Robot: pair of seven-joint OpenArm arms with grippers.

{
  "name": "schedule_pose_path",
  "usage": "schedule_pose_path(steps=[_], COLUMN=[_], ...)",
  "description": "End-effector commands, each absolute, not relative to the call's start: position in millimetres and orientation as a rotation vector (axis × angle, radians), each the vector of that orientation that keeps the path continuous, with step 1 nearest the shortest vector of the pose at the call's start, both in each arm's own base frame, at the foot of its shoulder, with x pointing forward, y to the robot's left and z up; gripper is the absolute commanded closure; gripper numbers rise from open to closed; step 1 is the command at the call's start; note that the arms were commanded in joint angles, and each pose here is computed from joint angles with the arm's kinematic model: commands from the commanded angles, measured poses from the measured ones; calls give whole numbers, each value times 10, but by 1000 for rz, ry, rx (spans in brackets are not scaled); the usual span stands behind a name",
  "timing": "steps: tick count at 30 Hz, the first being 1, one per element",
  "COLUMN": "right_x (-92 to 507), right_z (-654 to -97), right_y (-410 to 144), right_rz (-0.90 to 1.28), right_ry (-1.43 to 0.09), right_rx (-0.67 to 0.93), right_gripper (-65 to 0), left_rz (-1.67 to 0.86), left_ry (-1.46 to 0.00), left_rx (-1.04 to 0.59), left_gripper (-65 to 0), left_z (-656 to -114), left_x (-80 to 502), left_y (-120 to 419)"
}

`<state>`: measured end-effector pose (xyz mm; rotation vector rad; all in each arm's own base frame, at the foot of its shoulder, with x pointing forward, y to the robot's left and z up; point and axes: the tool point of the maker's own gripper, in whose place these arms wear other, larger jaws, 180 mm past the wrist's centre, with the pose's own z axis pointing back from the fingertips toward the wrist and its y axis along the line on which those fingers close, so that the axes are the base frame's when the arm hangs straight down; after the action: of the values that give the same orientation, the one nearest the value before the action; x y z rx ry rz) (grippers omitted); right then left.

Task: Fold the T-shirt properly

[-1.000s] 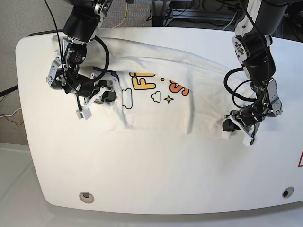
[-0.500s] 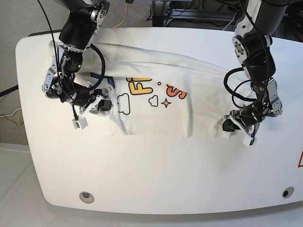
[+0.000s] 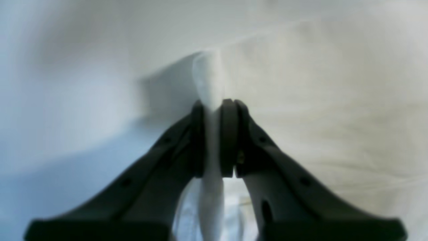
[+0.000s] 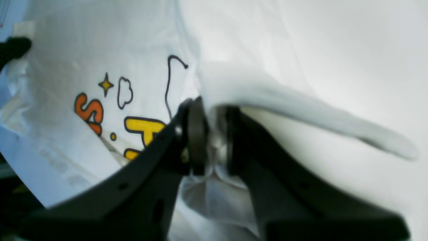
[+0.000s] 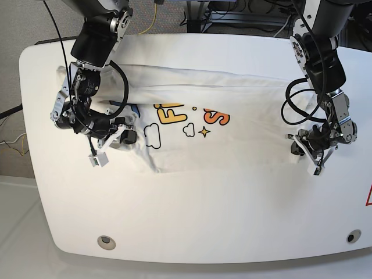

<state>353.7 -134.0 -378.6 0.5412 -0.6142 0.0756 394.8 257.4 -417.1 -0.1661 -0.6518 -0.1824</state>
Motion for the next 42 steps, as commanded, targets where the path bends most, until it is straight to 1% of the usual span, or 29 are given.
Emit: schedule_pose_path(steps=[1, 12, 22, 25, 37, 42], right_x=[3719, 3729, 3773, 3785, 3826, 3825], right_z=[-3563, -3552, -3503, -3489, -3424, -3421], right_y=[-1257, -1142, -1237, -1262, -1389, -1407], right_rz=[112, 150, 156, 157, 163, 163], right_ry=[-688, -681, -693, -697, -710, -711], right_rx=[561, 568, 545, 540, 513, 509], right_gripper=[-86, -86, -86, -86, -86, -86], left_rz=[-206, -209, -212, -210, -212, -238], left_ry=[-684, -702, -711, -720, -756, -759], left_rx=[-106, -65, -61, -36, -4, 4], left_gripper=[-69, -69, -69, -69, -69, -69], left_z=[-3968, -3854, -3812, -3729, -3522, -3473], left_x=[4055, 4067, 4103, 4127, 4256, 4310], left_y=[2689, 2854, 2861, 2986, 3106, 3074])
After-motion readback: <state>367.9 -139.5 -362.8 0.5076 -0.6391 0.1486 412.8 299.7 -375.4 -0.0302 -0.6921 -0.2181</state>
